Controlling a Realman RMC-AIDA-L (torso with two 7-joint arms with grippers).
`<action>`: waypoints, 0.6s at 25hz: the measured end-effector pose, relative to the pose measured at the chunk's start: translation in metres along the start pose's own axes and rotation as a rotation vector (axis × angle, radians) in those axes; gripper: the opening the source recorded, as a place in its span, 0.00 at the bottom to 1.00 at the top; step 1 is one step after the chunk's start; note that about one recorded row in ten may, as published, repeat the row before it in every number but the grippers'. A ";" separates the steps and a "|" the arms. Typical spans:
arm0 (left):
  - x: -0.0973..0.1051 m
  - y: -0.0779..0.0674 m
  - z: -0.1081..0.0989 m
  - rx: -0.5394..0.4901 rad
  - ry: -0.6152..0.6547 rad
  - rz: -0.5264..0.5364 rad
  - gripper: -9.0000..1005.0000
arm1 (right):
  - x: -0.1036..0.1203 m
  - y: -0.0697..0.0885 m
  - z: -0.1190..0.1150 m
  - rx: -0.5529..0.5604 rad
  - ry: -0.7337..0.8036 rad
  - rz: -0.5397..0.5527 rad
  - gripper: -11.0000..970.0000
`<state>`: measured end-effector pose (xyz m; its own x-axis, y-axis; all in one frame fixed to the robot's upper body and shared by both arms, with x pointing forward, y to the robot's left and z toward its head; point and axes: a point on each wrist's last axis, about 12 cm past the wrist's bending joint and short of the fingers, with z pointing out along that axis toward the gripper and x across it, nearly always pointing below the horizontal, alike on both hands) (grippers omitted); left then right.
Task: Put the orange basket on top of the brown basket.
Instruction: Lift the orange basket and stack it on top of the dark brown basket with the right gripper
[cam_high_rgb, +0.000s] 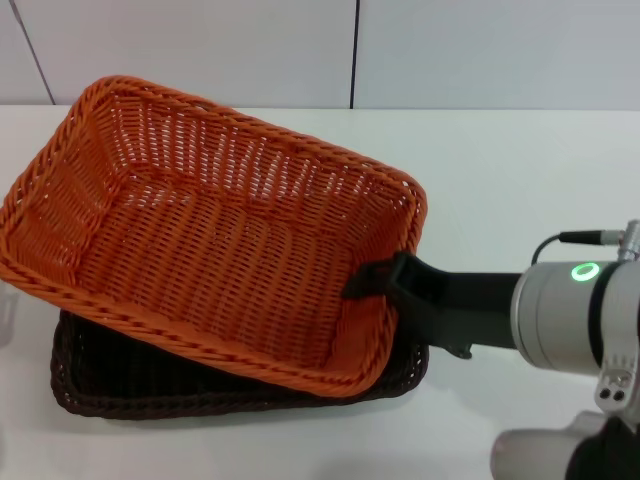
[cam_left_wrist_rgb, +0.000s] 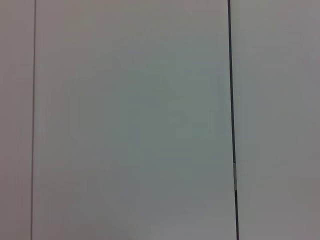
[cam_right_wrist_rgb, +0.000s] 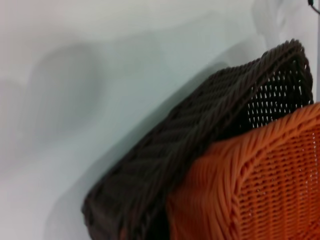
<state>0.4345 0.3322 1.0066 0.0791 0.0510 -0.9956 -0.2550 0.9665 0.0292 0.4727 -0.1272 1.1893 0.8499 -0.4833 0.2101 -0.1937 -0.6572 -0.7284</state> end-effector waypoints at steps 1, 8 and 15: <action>0.000 0.000 0.000 0.000 0.000 0.001 0.78 | -0.002 0.001 -0.002 -0.004 -0.001 0.001 0.41; 0.001 0.000 0.002 0.010 0.009 0.008 0.78 | -0.022 0.017 -0.012 -0.046 -0.020 0.036 0.52; 0.003 -0.002 0.003 0.027 0.021 0.012 0.78 | -0.034 0.022 -0.011 -0.039 -0.028 0.044 0.52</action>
<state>0.4385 0.3309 1.0044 0.0558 0.0577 -0.9968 -0.2298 0.9723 0.0434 0.4339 -0.1314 1.1732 0.8534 -0.4961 0.1602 -0.2492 -0.6581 -0.7105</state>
